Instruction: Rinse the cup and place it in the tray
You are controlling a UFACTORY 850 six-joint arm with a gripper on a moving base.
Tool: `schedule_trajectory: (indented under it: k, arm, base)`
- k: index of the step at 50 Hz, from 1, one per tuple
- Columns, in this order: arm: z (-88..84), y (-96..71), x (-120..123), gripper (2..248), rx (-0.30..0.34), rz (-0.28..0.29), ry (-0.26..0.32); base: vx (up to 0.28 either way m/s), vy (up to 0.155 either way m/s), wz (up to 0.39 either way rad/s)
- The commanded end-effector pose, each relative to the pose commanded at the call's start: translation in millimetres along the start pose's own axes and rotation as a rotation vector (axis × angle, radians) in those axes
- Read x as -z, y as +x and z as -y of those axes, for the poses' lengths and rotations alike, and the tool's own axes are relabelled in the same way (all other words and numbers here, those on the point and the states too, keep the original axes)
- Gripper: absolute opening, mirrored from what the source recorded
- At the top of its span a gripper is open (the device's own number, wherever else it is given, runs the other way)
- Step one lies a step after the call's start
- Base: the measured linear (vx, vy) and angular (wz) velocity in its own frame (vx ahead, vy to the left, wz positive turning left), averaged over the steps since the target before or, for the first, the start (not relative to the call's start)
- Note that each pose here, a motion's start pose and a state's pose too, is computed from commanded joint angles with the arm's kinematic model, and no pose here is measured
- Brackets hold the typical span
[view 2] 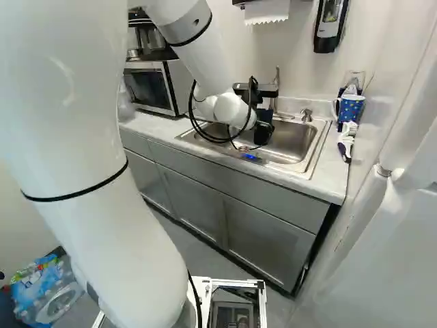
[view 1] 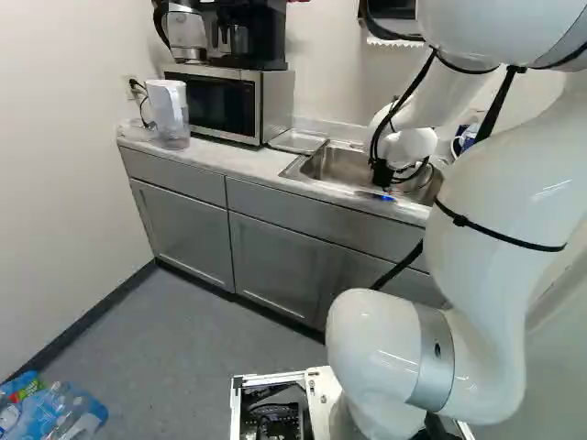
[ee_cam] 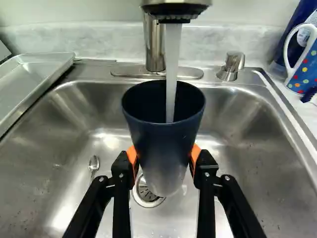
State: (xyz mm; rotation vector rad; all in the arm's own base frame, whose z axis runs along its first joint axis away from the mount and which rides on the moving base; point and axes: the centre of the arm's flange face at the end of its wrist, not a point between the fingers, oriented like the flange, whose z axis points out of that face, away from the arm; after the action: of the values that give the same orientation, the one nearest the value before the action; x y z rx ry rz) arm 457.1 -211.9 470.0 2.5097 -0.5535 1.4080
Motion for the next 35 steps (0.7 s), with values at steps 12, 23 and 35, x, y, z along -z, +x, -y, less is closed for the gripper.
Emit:
schedule_trajectory:
  k: [12,23,35]
  arm:
    - [0.0,0.0,0.0,121,0.000,0.000,0.000]
    - [0.0,0.0,0.0,121,0.000,0.000,0.000]
    - [0.0,0.0,0.0,121,0.000,0.000,0.000]
  base:
    - [0.000,0.000,0.000]
    - [0.000,0.000,0.000]
    - [0.000,0.000,0.000]
